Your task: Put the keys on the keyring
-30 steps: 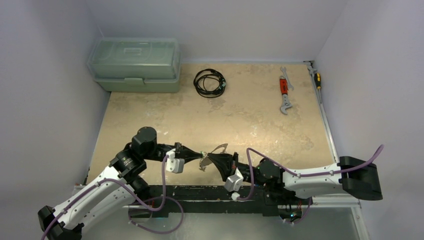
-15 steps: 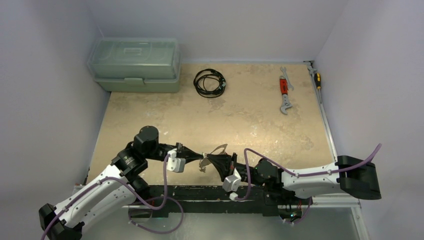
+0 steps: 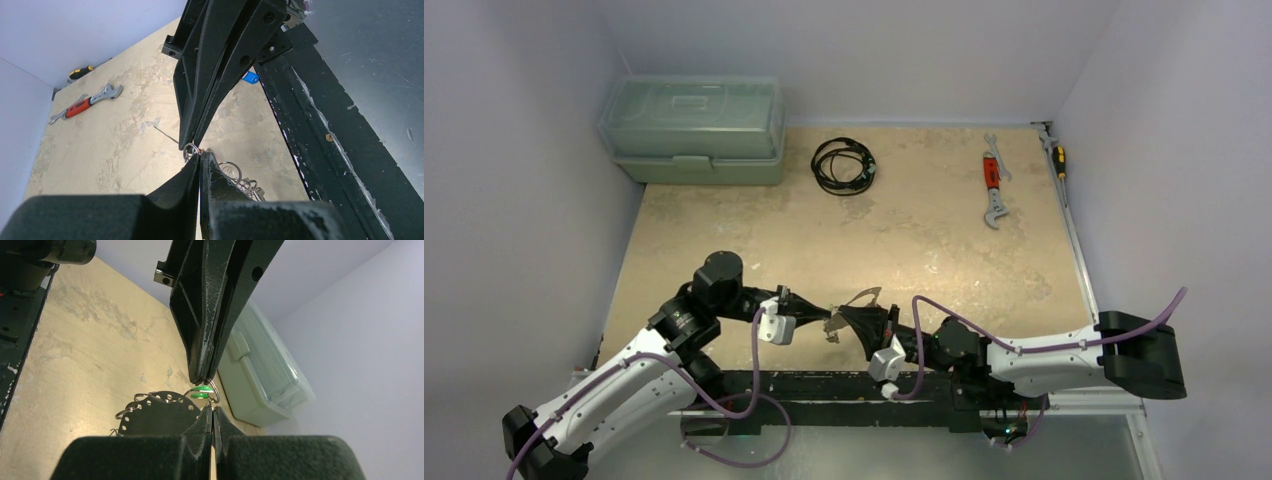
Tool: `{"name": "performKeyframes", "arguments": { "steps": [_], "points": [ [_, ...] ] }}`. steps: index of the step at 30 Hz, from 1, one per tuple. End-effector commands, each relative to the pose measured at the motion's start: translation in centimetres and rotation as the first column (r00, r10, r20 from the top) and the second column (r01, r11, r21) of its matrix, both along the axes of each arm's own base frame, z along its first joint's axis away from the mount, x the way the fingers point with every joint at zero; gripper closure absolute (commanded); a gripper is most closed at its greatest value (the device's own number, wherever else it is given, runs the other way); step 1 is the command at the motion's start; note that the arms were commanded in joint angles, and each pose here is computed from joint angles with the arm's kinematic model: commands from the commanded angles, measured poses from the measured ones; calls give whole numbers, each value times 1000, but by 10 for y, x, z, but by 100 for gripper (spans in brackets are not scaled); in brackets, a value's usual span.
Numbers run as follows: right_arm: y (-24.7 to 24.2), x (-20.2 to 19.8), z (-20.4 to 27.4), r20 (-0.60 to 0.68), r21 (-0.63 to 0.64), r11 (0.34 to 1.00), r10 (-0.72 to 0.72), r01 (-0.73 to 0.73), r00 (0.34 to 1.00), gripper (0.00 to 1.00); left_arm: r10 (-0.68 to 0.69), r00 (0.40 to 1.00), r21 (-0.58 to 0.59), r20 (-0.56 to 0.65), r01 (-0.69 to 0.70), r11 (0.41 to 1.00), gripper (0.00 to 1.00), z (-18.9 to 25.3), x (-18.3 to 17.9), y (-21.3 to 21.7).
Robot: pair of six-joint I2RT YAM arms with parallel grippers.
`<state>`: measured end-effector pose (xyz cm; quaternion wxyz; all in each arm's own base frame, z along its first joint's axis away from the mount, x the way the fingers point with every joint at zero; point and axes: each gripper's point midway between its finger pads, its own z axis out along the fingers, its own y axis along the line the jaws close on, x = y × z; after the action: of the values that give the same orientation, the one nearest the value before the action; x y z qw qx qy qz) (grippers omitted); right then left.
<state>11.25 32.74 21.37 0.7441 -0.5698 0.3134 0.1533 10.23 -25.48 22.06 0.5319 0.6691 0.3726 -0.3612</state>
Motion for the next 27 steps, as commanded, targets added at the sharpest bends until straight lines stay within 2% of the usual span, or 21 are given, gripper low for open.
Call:
{"name": "performKeyframes", "arguments": {
  "steps": [1,27],
  "points": [
    [-2,3,42,24,124,992,-28,25,999,100,-37,999,-26,23,38,999,100,13,-4,-2],
    [-3,-5,46,32,137,991,8,-13,999,100,-34,999,-18,16,34,999,100,11,-2,-2]
  ]
}}
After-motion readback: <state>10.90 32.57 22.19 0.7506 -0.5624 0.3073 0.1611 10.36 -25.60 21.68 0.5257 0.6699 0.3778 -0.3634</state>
